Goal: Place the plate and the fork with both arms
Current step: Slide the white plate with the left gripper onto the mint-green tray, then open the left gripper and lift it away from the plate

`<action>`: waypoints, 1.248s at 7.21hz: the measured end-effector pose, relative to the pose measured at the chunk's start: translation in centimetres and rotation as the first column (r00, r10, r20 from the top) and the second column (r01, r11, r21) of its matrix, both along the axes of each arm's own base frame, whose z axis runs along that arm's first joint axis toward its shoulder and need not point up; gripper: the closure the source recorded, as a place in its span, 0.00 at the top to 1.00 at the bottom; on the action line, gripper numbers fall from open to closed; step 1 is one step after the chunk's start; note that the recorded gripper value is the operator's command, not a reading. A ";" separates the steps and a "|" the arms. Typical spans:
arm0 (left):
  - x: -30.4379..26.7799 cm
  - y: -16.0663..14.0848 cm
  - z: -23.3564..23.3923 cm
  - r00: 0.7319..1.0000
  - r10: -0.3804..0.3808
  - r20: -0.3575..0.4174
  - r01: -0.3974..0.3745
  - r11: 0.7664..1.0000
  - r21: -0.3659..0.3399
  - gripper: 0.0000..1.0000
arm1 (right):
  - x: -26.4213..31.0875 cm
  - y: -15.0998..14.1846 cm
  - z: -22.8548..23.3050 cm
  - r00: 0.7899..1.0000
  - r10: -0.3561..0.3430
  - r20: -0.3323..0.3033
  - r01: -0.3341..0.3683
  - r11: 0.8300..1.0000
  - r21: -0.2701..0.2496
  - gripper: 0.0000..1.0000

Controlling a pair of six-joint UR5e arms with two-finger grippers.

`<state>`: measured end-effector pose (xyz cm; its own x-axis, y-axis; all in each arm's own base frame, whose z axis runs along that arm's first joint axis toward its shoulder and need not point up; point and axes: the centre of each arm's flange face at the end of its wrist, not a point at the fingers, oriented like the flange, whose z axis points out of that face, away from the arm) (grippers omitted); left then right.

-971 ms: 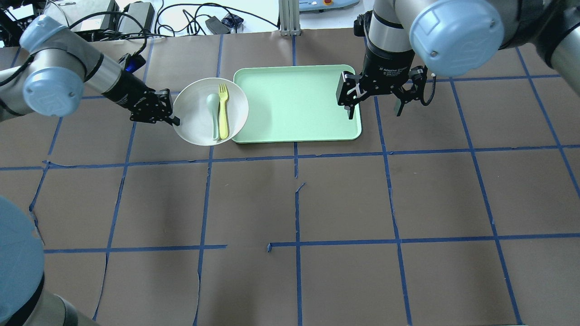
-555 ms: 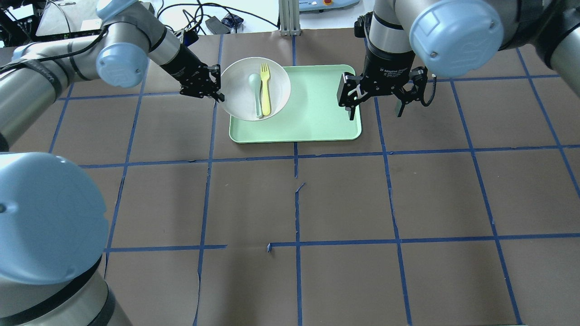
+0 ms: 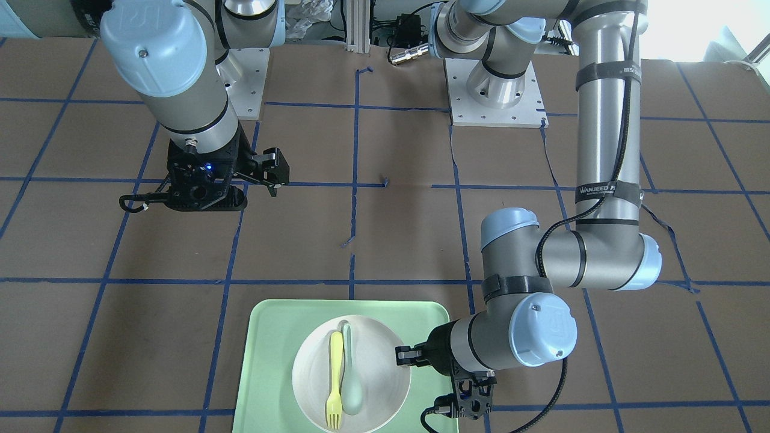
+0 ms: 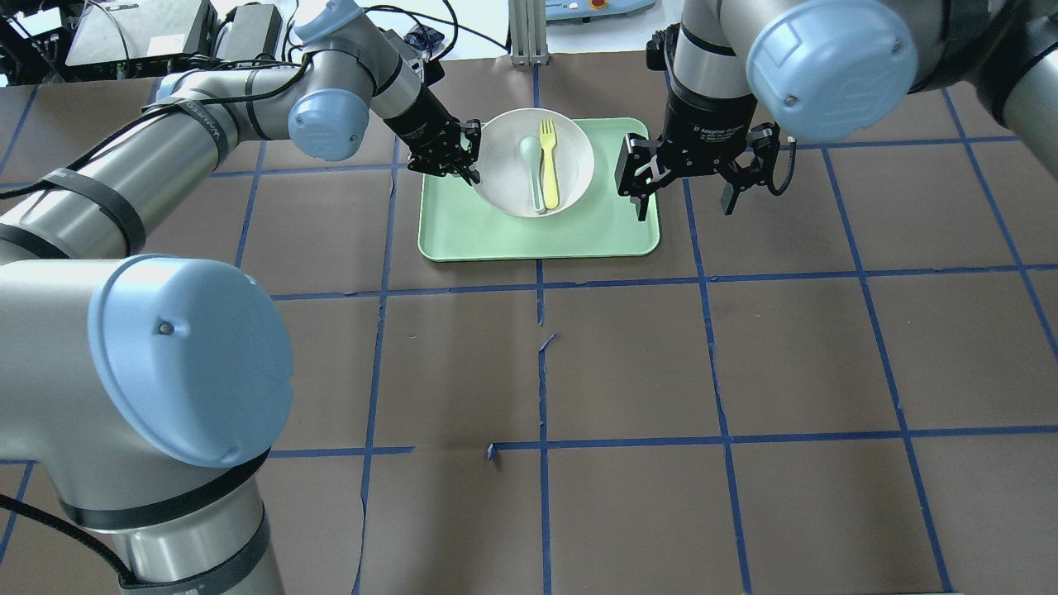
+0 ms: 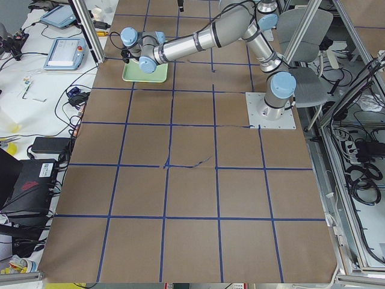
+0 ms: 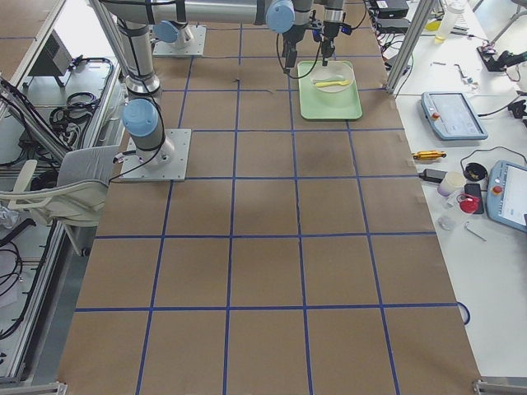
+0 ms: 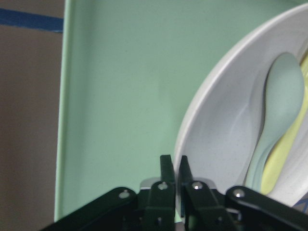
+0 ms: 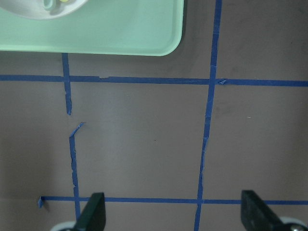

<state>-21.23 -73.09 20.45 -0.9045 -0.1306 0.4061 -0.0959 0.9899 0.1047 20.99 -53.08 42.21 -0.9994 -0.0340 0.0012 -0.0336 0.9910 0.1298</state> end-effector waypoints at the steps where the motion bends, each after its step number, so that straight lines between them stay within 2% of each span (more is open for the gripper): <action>1: -0.4 -0.3 -1.2 1.000 -0.027 -0.001 0.027 0.999 -0.018 0.00 | 0.0 0.0 0.0 1.000 0.000 0.002 0.000 1.000 0.000 1.00; 3: -0.8 -0.3 -2.6 0.995 -0.100 -0.003 0.100 0.994 -0.041 0.00 | 0.1 0.0 0.0 1.000 -0.001 0.006 0.001 1.000 -0.002 1.00; 4: -0.9 -0.2 -2.7 0.993 -0.115 -0.002 0.115 0.992 -0.045 0.80 | 0.1 0.0 0.1 1.000 -0.001 0.008 0.001 1.000 -0.003 1.00; 5: -0.9 -0.2 -2.5 0.993 -0.120 0.004 0.120 0.992 -0.049 0.99 | 0.1 -0.1 0.1 1.000 -0.001 0.009 0.001 1.000 -0.005 1.00; 7: -0.7 -0.1 -0.9 0.994 -0.112 0.014 0.113 0.992 -0.064 1.00 | 0.2 -0.4 0.2 1.000 0.008 0.013 -0.008 1.000 -0.019 1.00; 9: -0.2 0.7 2.2 0.993 -0.112 0.048 0.115 0.991 -0.062 1.00 | 0.5 -2.3 0.0 1.000 0.005 0.026 -0.003 0.995 -0.104 1.00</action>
